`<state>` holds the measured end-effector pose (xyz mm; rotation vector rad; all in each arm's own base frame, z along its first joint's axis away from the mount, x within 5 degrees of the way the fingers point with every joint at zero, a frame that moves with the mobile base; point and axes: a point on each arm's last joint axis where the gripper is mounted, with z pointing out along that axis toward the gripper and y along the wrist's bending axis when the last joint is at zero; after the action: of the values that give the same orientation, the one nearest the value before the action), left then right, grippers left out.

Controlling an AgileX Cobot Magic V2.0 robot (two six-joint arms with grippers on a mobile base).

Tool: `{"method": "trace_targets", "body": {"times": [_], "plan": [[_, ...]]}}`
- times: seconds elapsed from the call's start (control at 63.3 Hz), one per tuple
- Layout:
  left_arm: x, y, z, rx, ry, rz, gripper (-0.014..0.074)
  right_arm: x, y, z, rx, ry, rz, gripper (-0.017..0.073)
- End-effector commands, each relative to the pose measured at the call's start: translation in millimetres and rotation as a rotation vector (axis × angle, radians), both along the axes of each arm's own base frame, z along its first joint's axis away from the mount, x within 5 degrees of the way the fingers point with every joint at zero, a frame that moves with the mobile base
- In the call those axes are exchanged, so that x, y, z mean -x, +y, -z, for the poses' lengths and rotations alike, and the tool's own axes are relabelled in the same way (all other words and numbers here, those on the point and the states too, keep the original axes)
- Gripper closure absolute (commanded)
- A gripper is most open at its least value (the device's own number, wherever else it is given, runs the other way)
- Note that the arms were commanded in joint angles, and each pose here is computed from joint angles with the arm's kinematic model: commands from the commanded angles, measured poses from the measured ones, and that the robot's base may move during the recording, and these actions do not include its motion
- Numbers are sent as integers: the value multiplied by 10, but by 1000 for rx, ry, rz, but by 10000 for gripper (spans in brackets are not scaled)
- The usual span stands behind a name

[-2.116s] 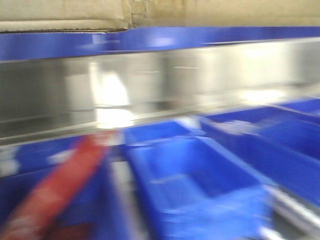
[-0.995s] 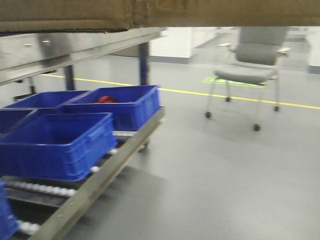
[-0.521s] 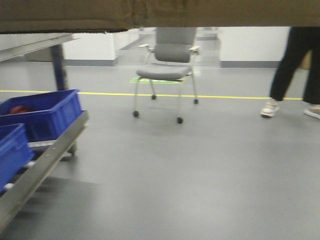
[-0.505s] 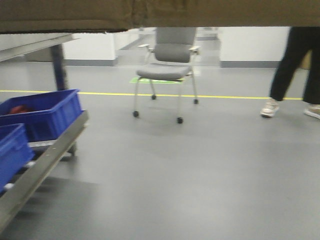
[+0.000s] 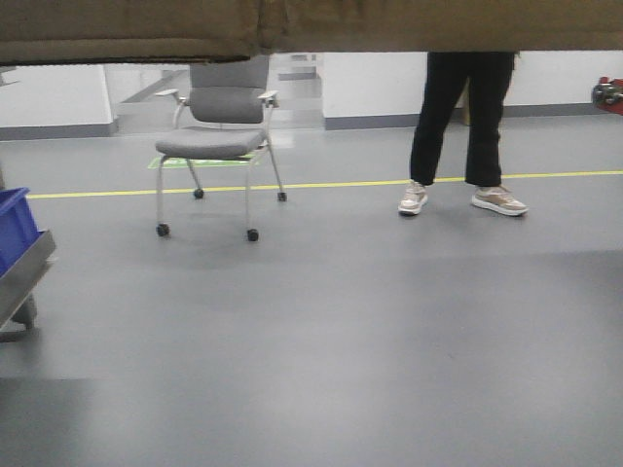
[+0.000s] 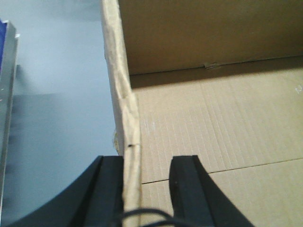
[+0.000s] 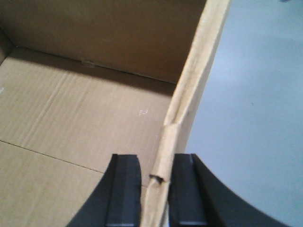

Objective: Grab carton from right shelf to conveyor
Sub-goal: 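Hold the carton with both grippers while driving to the conveyor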

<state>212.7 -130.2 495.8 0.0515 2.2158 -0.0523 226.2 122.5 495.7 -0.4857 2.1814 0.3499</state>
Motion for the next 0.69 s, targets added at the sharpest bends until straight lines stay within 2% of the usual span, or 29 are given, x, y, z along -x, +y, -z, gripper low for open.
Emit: {"method": "trace_targets", "body": {"times": [0.0,0.679], "plan": [[61,-143,-70,93,-38,122,610,8,91,-96,-91,-72,-51,618],[61,-143,-70,93,-38,122,610,8,91,-96,-91,-72,-51,618]]}}
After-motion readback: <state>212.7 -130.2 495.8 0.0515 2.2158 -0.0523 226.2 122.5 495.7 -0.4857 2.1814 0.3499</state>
